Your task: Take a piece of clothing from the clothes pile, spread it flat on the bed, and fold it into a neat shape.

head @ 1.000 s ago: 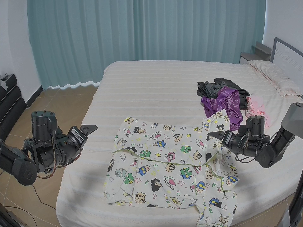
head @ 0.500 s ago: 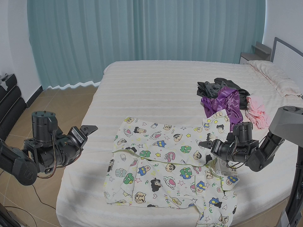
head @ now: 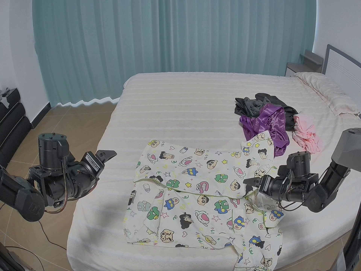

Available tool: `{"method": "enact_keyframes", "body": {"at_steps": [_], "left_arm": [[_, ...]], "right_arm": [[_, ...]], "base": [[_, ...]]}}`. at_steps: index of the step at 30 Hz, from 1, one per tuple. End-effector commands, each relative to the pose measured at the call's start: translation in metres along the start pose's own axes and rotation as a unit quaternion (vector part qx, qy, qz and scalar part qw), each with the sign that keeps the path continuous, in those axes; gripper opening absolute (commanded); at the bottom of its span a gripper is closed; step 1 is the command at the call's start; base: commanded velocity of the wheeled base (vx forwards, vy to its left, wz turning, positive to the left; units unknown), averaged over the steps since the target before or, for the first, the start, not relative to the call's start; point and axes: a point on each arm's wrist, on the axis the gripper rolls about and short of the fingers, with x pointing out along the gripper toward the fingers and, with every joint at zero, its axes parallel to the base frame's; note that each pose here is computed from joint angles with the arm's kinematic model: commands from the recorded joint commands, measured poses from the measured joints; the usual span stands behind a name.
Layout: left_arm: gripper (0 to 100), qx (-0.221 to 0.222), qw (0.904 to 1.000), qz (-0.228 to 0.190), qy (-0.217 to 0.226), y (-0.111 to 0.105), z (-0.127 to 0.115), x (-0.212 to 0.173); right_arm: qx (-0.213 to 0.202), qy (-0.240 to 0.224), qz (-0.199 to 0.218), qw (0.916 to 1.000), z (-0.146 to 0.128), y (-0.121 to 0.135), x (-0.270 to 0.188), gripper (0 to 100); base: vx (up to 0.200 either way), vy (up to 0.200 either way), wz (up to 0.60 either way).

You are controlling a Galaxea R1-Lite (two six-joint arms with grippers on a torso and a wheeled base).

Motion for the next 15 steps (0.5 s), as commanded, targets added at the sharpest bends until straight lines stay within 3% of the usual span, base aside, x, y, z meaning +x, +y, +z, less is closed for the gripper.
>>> {"method": "enact_keyframes", "body": {"at_steps": [1, 15], "left_arm": [[100, 0.0, 1.0, 0.002, 0.001, 0.001, -0.001, 0.001], [100, -0.004, 0.9998, 0.017, 0.012, 0.006, -0.005, 0.013]], "right_arm": [[-0.007, 0.007, -0.006, 0.9999, -0.004, -0.004, -0.001, 100], [-0.023, -0.004, 0.03, 0.9993, 0.013, 0.015, 0.08, 100]], "base": [[0.0, 0.0, 0.0], [0.0, 0.0, 0.0]]}}
